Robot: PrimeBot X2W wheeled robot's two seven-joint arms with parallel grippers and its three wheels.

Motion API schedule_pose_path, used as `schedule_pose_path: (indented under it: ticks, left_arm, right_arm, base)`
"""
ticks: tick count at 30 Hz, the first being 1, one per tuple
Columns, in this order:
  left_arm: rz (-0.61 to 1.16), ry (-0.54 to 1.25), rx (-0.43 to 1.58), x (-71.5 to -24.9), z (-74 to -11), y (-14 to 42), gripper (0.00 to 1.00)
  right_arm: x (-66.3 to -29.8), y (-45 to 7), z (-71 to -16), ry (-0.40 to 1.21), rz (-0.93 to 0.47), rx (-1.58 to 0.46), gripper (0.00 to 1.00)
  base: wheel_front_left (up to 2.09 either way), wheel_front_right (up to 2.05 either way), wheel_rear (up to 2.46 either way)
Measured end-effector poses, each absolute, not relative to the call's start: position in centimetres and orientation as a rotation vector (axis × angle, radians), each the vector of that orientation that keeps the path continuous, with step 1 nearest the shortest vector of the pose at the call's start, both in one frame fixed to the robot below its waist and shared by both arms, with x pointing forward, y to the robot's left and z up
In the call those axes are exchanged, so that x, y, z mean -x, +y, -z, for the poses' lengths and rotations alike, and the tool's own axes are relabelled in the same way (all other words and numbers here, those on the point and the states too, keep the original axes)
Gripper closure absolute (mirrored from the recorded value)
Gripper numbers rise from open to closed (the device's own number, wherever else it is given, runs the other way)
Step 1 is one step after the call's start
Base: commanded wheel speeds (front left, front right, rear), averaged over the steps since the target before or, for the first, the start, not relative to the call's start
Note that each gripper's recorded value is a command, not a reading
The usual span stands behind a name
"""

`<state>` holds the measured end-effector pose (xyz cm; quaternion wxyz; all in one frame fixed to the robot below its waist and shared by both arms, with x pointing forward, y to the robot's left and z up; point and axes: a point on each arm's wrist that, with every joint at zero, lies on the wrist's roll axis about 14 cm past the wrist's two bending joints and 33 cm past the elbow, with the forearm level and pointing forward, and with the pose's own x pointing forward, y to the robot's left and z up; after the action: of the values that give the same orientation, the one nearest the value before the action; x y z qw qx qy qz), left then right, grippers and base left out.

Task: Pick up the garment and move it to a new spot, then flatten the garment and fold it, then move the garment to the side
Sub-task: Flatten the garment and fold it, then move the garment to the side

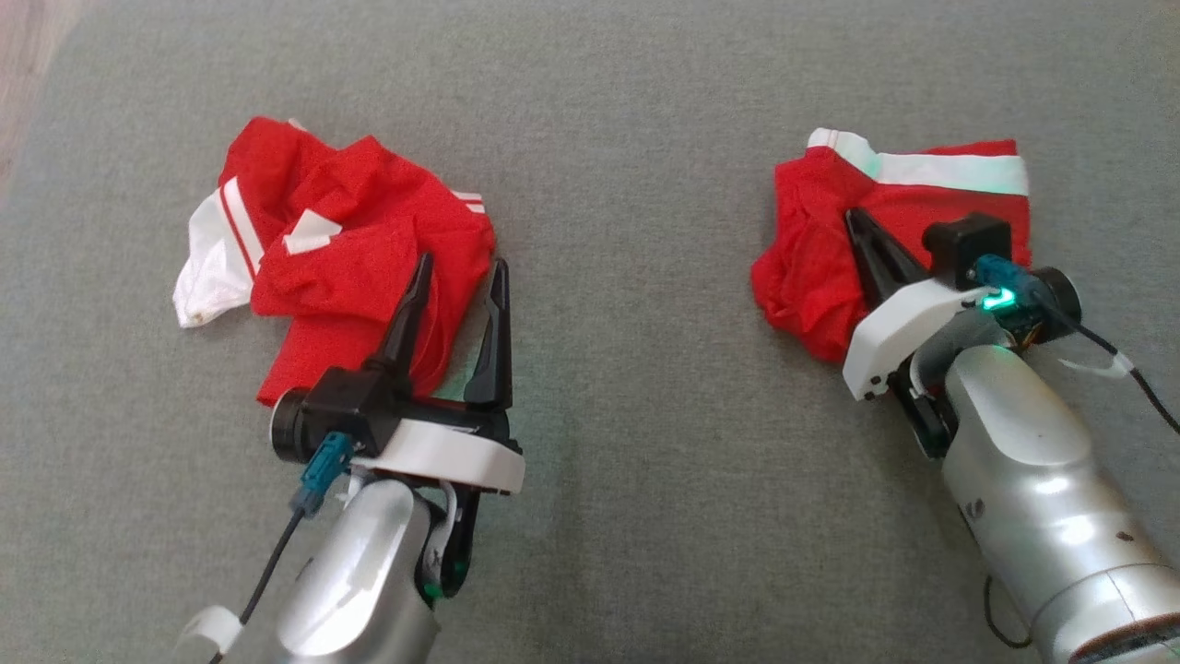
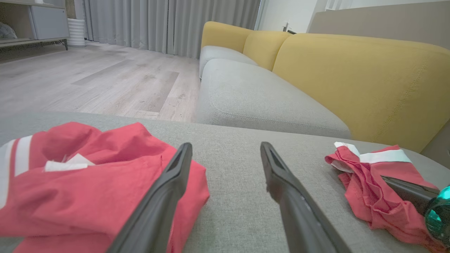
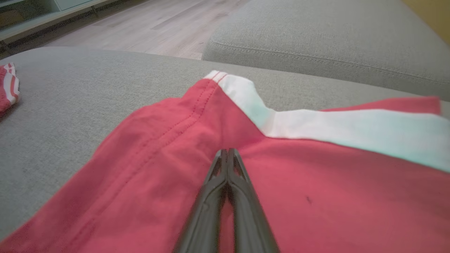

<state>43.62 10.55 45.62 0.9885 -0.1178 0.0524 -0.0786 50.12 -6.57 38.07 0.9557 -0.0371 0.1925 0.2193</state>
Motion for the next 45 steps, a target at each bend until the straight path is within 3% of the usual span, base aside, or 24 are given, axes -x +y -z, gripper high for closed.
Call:
schedule_pose_path:
  ticks: [7,13,23,25,26,32,45]
  left_arm:
    - [0.182,0.081,0.242,-43.2,-46.7,9.7,0.0]
    - [0.189,0.049,0.252,-42.1,-48.1,9.3,0.0]
    - [0.196,0.052,0.214,-40.2,-48.0,9.1,0.0]
    - [0.192,0.058,0.211,-40.0,-47.7,9.2,0.0]
    - [0.19,0.062,0.213,-39.9,-47.6,9.3,0.0]
    - [0.196,0.08,0.207,-39.5,-46.8,9.3,0.0]
    - [0.204,0.108,0.212,-40.3,-45.7,9.2,0.0]
  right_arm:
    - [-49.0,-7.9,-39.8,0.344,-0.441,0.072,1.0]
    - [-49.6,-13.1,-45.2,0.191,-0.302,0.018,1.0]
    - [-43.4,-18.0,-47.0,0.076,-0.114,-0.101,1.0]
    - [-42.0,-18.3,-46.7,0.07,-0.083,-0.121,0.38]
    - [-41.4,-18.2,-46.4,0.072,-0.075,-0.126,0.0]
    - [-38.9,-18.5,-45.2,0.098,-0.038,-0.135,0.0]
    - [-42.2,-18.7,-44.3,0.179,-0.027,-0.105,0.0]
  base:
    - [0.0,0.0,0.0]
    - [0.0,0.0,0.0]
    - [0.0,0.0,0.0]
    - [0.0,0.0,0.0]
    - [0.0,0.0,0.0]
    - [0.0,0.0,0.0]
    - [0.0,0.0,0.0]
